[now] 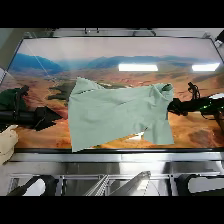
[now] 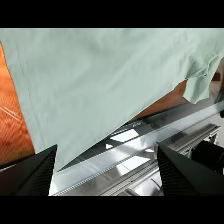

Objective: Fold the shirts.

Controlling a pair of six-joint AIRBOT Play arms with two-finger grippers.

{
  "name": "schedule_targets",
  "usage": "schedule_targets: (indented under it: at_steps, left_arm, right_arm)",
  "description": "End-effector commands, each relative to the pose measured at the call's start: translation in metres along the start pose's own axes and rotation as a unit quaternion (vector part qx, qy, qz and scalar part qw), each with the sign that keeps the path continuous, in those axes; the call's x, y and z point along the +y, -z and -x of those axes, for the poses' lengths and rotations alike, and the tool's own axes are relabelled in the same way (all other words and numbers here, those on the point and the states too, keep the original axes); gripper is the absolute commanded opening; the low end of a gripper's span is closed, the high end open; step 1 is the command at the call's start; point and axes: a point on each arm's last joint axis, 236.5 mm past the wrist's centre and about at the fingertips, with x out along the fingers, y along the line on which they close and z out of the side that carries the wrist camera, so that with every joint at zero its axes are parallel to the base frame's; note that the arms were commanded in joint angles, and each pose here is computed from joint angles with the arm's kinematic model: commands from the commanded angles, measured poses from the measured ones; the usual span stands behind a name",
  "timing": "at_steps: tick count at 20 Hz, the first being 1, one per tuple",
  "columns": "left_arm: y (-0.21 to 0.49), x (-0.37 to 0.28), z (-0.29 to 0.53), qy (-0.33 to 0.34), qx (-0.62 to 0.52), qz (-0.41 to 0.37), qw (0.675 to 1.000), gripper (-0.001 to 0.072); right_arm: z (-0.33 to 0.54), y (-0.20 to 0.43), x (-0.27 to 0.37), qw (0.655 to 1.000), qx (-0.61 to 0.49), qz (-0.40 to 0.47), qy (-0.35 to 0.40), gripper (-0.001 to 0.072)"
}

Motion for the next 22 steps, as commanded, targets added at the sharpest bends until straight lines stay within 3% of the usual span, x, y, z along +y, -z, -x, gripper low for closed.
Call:
schedule_targets:
  at_steps: [1, 5, 12, 18, 19, 22]
  left_arm:
    - [0.013, 0.005, 0.0, -0.013, 0.02, -0.001, 1.0, 0.0719]
    - [0.036, 0.042, 0.001, -0.093, 0.063, 0.041, 0.993, 0.0718]
    - [0.086, 0.062, -0.085, -0.082, 0.134, 0.088, 0.984, 0.07]
    - [0.079, 0.047, -0.146, -0.058, 0.186, 0.056, 0.979, 0.0698]
    - [0.081, 0.045, -0.152, -0.057, 0.202, 0.051, 0.976, 0.0587]
    - [0.079, 0.034, -0.158, -0.046, 0.231, 0.023, 0.972, 0.0131]
  right_arm:
    - [-0.003, -0.02, 0.013, 0.999, -0.023, 0.0, -0.023, 0.0015]
    - [0.009, -0.026, 0.024, 0.999, -0.029, 0.014, -0.029, 0.0017]
    - [0.027, -0.033, 0.042, 0.998, -0.051, 0.037, -0.031, 0.0017]
    - [0.035, -0.031, 0.053, 0.997, -0.052, 0.049, -0.036, 0.0017]
    - [0.036, -0.03, 0.055, 0.997, -0.051, 0.051, -0.038, 0.0017]
    - [0.043, -0.027, 0.064, 0.996, -0.049, 0.06, -0.045, 0.0017]
